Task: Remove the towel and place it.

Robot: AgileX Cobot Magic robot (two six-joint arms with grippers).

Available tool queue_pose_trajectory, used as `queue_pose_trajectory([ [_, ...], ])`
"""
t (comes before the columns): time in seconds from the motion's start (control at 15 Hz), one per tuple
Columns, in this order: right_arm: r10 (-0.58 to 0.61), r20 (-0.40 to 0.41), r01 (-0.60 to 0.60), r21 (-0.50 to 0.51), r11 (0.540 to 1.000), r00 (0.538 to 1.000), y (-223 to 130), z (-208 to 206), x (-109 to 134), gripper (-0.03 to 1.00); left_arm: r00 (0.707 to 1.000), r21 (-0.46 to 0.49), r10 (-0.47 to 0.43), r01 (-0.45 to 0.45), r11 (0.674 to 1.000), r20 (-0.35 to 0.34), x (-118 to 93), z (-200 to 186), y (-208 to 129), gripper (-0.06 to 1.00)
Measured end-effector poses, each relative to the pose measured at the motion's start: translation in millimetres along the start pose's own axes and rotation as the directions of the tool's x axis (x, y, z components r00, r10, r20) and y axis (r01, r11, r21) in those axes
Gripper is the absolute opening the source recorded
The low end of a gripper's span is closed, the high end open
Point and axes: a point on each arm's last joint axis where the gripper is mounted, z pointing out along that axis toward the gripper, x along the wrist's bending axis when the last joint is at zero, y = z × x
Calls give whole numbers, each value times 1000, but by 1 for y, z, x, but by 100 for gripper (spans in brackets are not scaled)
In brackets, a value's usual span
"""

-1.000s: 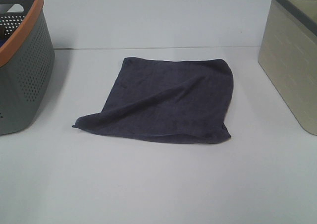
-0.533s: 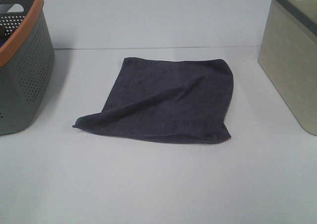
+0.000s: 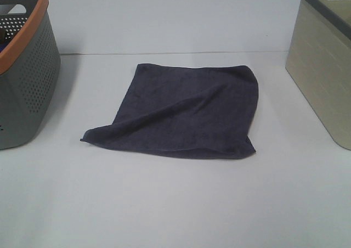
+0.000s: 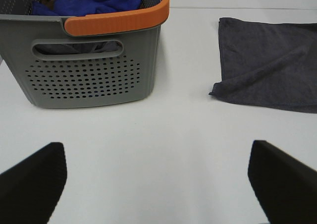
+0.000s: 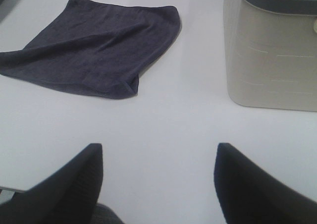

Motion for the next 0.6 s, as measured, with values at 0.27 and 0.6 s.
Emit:
queue_pose_trajectory([
  [0.27,3,-6,-3,0,1000,1000,0,0,1,65,1000,-1,-1,1,1000,2,0,0,0,93],
  [0.6,9,-6,-9,0,1000,1000,0,0,1,65,1000,-1,-1,1,1000,2,0,0,0,93],
])
